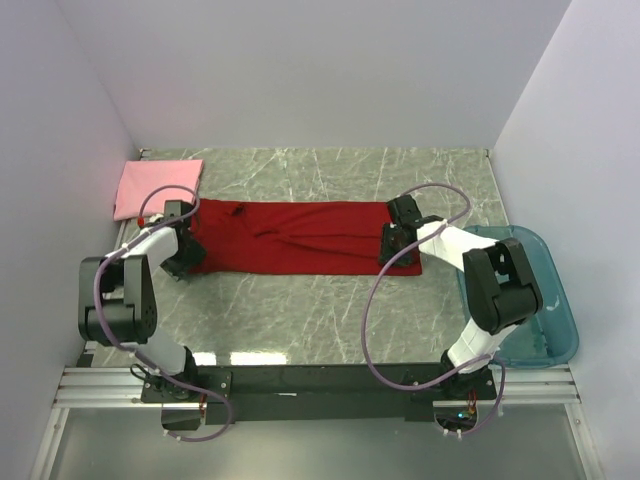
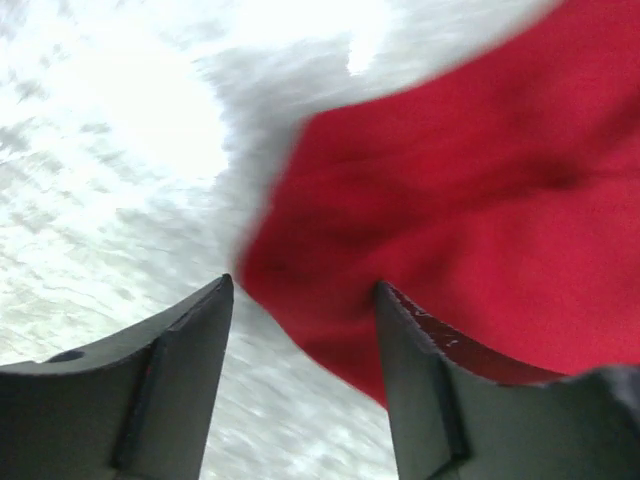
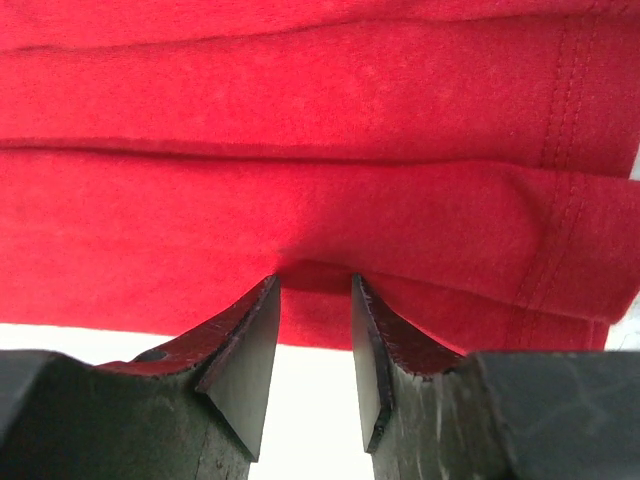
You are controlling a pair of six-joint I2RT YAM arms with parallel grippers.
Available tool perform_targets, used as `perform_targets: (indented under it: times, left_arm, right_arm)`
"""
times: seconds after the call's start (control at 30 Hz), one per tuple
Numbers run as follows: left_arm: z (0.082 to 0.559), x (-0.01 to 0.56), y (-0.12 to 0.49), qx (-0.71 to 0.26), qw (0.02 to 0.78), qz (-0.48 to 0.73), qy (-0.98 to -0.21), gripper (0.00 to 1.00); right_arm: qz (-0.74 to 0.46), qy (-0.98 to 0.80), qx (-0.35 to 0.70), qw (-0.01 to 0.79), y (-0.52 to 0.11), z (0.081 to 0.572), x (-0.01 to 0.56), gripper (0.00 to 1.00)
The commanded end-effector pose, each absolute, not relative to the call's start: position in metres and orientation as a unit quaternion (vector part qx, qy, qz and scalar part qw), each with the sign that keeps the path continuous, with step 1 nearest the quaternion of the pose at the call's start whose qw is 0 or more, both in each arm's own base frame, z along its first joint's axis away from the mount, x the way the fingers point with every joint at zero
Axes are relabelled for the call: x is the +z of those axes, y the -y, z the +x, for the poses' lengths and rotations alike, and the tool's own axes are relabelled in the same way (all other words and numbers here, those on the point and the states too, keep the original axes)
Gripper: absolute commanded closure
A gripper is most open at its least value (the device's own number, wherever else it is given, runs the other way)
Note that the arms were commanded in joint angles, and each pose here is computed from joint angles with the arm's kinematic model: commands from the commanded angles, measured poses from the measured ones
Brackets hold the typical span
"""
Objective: Fold and stack the t-shirts
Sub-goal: Fold the tshirt
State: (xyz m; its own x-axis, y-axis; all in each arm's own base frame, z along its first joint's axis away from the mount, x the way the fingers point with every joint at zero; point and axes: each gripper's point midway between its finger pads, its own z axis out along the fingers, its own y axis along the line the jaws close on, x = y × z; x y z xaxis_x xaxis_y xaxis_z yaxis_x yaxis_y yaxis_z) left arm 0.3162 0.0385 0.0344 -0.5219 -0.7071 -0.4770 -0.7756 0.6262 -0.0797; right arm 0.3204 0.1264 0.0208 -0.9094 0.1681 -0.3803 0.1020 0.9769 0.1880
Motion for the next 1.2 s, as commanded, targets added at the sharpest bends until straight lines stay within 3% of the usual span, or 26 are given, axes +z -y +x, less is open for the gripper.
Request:
perform_targets:
  times: [0.0,0.27,0.6,0.73,0.97,1.17]
  left_arm:
    - [0.310,0.020,-0.048,0.079,0.221,-0.443,-0.865,0.39]
    - [0.295,0.004,-0.053,0.095,0.189,-0.450,-0.868,0.52]
    - [0.295,0.015,-0.057,0.100,0.204,-0.448,-0.865,0.50]
    - [0.302,0.031,-0.056,0.089,0.225,-0.449,-0.860,0.40]
    - [0.309,0.074,-0.057,0.067,0.278,-0.450,-0.846,0.10]
    - [0.309,0.076,-0.044,0.026,0.288,-0.443,-0.849,0.07]
  right_arm:
    - [0.072,-0.966,0.071,0.237,-0.126,0.344,0.033,0.59]
    - [0.092,-0.965,0.041,0.242,-0.110,0.359,0.031,0.59]
    - [0.131,-0.952,0.023,0.275,-0.085,0.411,0.044,0.58]
    - [0.137,-0.949,0.030,0.283,-0.085,0.426,0.053,0.57]
    - [0.142,-0.938,0.076,0.307,-0.094,0.406,0.085,0.52]
    - [0.146,-0.942,0.122,0.276,-0.104,0.364,0.076,0.48]
